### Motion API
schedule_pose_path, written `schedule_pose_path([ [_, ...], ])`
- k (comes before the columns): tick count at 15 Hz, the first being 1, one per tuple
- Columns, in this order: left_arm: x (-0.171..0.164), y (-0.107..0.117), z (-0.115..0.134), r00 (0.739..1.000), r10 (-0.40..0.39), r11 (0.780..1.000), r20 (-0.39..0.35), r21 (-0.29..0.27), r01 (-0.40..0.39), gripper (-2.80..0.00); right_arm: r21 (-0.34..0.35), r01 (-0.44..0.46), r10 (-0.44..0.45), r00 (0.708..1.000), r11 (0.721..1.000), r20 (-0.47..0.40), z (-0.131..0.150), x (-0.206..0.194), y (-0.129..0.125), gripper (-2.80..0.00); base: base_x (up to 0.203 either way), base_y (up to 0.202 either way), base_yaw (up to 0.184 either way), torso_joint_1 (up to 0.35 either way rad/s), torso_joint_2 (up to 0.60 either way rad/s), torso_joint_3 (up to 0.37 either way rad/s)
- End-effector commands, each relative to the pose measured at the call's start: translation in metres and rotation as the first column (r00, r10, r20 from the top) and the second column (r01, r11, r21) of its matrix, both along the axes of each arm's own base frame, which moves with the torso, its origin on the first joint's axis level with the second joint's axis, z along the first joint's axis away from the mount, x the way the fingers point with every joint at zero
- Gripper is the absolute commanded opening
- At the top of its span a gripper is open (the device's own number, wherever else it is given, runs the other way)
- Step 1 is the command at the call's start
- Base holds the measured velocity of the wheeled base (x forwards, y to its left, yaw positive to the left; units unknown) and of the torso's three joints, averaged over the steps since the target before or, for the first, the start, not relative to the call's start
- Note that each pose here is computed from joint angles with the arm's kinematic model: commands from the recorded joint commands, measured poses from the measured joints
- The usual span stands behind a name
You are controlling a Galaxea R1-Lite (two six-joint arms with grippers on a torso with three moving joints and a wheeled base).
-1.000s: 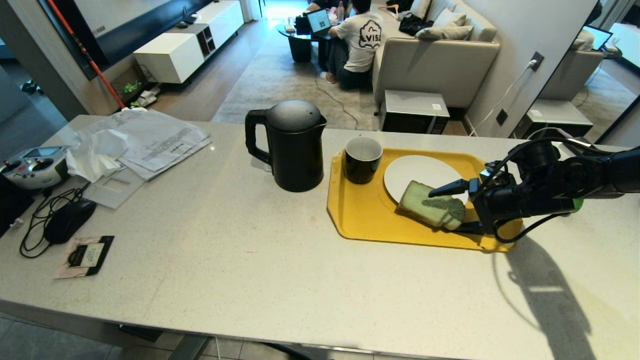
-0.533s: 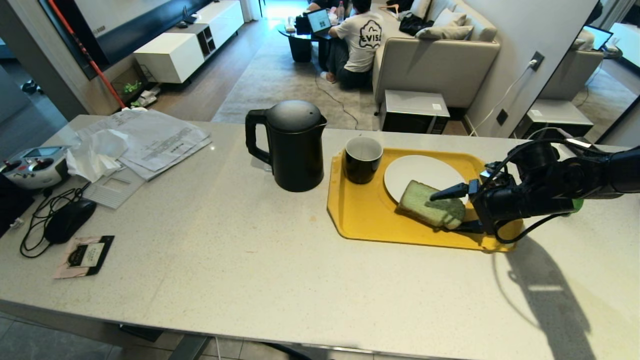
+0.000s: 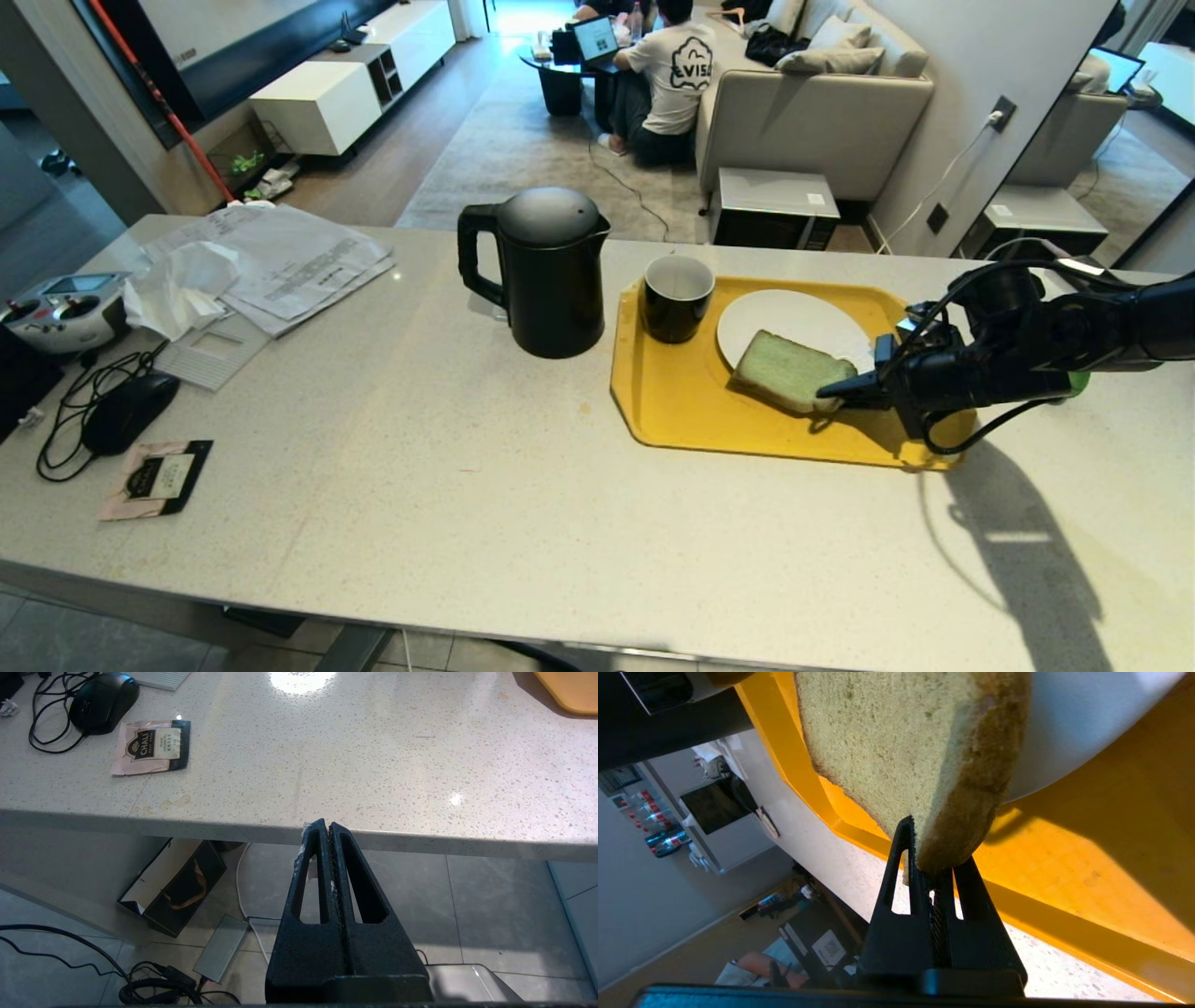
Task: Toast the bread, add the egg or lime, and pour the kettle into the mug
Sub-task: Pick up the bread slice, then put the bread slices in the toaster
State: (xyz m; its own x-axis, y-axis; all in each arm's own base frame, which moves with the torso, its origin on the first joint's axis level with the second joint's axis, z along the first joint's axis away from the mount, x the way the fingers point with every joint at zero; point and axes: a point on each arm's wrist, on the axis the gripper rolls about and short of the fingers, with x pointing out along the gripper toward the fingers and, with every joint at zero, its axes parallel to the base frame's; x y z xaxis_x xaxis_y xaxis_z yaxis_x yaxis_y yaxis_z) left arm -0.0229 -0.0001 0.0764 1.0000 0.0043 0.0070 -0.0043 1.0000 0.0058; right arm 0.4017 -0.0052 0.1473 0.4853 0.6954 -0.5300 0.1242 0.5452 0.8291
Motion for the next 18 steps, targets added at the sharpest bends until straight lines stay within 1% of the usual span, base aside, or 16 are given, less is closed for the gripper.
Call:
schedule_pose_path([
  [1,0.000,0.000,0.000,1.000,-0.001,1.000,-0.002,0.000,0.001,-2.80,0.006,0.008,-0.008,1.000,1.000,0.016,0.008,-0.003,-0.004,-2.80,0.000,0.000,0.000,0.000,0.00,0.000],
  [4,0.000,0.000,0.000,1.000,-0.001,1.000,-0.001,0.000,0.001,-2.80,0.002,0.032,-0.032,0.997,0.999,0.070,0.032,-0.018,-0.012,-2.80,0.000,0.000,0.000,0.000,0.00,0.000],
  [6,0.000,0.000,0.000,1.000,0.000,1.000,-0.001,0.000,0.000,-2.80,0.000,0.042,-0.042,0.993,0.999,0.112,0.057,-0.036,-0.015,-2.80,0.000,0.000,0.000,0.000,0.00,0.000],
  [8,0.000,0.000,0.000,1.000,0.000,1.000,-0.001,0.000,0.000,-2.80,-0.006,0.044,-0.043,0.989,0.999,0.144,0.085,-0.061,-0.013,-2.80,0.000,0.000,0.000,0.000,0.00,0.000],
  [10,0.000,0.000,0.000,1.000,0.000,1.000,-0.001,0.000,0.000,-2.80,-0.022,0.044,-0.039,0.979,0.999,0.201,0.118,-0.093,-0.010,-2.80,0.000,0.000,0.000,0.000,0.00,0.000],
  [11,0.000,0.000,0.000,1.000,0.000,1.000,-0.001,0.000,0.000,-2.80,-0.053,0.045,-0.031,0.970,0.998,0.240,0.134,-0.113,-0.008,-2.80,0.000,0.000,0.000,0.000,0.00,0.000],
  [12,0.000,0.000,0.000,1.000,0.000,1.000,0.000,0.000,0.000,-2.80,-0.115,0.055,-0.021,0.961,0.992,0.277,0.147,-0.134,-0.007,-2.80,0.000,0.000,0.000,0.000,0.00,0.000],
  [13,0.000,0.000,0.000,1.000,0.000,1.000,-0.001,0.000,0.000,-2.80,-0.217,0.077,-0.005,0.948,0.973,0.318,0.159,-0.157,-0.005,-2.80,0.000,0.000,0.000,0.000,0.00,0.000],
  [14,0.000,0.000,0.000,1.000,0.000,1.000,-0.001,0.000,0.000,-2.80,-0.333,0.110,0.018,0.933,0.936,0.360,0.169,-0.181,-0.004,-2.80,0.000,0.000,0.000,0.000,0.00,0.000],
  [15,0.000,0.000,0.000,1.000,0.000,1.000,-0.001,0.000,0.000,-2.80,-0.437,0.147,0.040,0.920,0.888,0.390,0.176,-0.202,-0.003,-2.80,0.000,0.000,0.000,0.000,0.00,0.000],
  [16,0.000,0.000,0.000,1.000,0.000,1.000,-0.001,0.000,0.000,-2.80,-0.557,0.201,0.063,0.907,0.806,0.417,0.182,-0.223,-0.003,-2.80,0.000,0.000,0.000,0.000,0.00,0.000],
  [17,0.000,0.000,0.000,1.000,0.000,1.000,-0.001,0.000,0.000,-2.80,-0.650,0.257,0.073,0.897,0.715,0.436,0.186,-0.241,-0.004,-2.80,0.000,0.000,0.000,0.000,0.00,0.000],
  [18,0.000,0.000,0.000,1.000,0.000,1.000,-0.001,0.000,0.000,-2.80,-0.715,0.301,0.079,0.892,0.630,0.446,0.188,-0.255,-0.005,-2.80,0.000,0.000,0.000,0.000,0.00,0.000],
])
